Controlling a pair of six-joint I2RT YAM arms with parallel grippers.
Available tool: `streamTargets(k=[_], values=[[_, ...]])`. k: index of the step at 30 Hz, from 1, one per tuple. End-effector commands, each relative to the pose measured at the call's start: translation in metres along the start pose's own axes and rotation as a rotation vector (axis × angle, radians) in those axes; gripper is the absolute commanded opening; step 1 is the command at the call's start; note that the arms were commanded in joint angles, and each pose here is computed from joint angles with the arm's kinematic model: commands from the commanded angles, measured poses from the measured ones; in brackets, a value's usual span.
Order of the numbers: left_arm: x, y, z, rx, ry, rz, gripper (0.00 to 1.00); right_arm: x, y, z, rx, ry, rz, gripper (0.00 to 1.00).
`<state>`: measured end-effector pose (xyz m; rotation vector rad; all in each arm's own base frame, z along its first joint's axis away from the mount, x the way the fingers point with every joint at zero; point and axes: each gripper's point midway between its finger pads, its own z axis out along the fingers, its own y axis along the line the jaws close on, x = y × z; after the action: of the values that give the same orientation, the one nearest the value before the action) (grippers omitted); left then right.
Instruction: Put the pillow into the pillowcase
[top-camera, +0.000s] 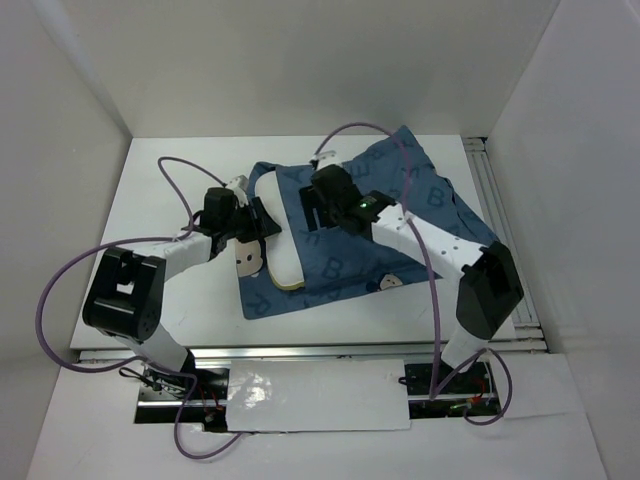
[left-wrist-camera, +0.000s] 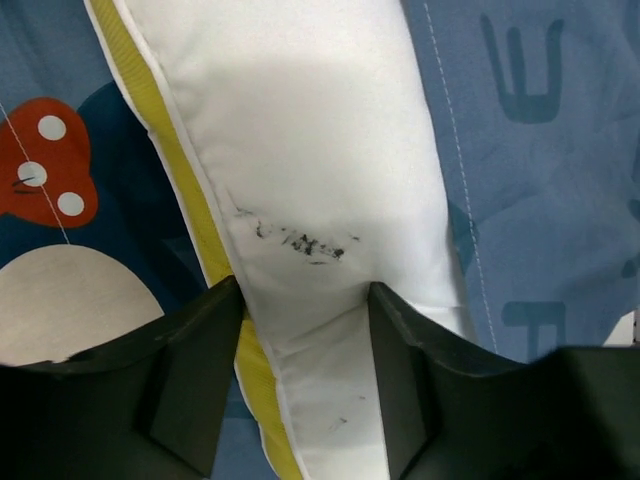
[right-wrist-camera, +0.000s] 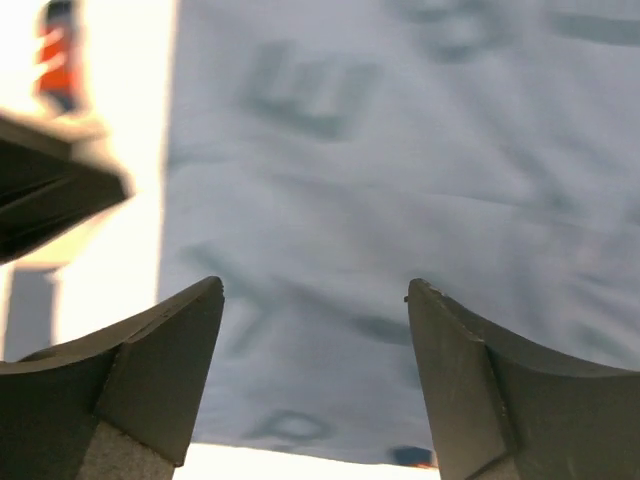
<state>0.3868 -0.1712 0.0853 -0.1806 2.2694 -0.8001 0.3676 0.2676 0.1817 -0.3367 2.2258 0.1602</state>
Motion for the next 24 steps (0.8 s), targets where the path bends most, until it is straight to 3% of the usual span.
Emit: streamTargets(k=[1,2,5,9,14,17,18,24], values=[[-0.008,-0.022,-0.007,0.078,-0.029,0.022,0.61,0.003,0.052,0.006,-0.159,0.026,-0.080,0.80],[-0.005,-0.023,-0.007,0.091,-0.024,0.024,0.55,0.004,0.064,0.006,-0.192,0.033,-0.089,0.79],[-0.004,-0.023,-0.005,0.101,-0.019,0.025,0.50,0.015,0.093,0.012,-0.270,0.071,-0.145,0.77],[-0.003,-0.025,-0.003,0.124,-0.020,0.021,0.42,0.028,0.097,0.024,-0.270,0.119,-0.156,0.74],[0.008,-0.022,0.000,0.134,0.007,0.007,0.31,0.030,0.079,0.036,-0.167,0.122,-0.127,0.37],[0.010,-0.020,0.000,0.134,0.006,0.016,0.26,0.027,0.070,0.038,-0.112,0.105,-0.116,0.21],[0.010,-0.020,0.000,0.134,0.006,0.016,0.24,0.022,0.070,0.038,-0.104,0.094,-0.104,0.02],[0.012,-0.019,0.001,0.134,0.006,0.025,0.18,0.011,0.065,0.028,-0.090,0.056,-0.093,0.00]])
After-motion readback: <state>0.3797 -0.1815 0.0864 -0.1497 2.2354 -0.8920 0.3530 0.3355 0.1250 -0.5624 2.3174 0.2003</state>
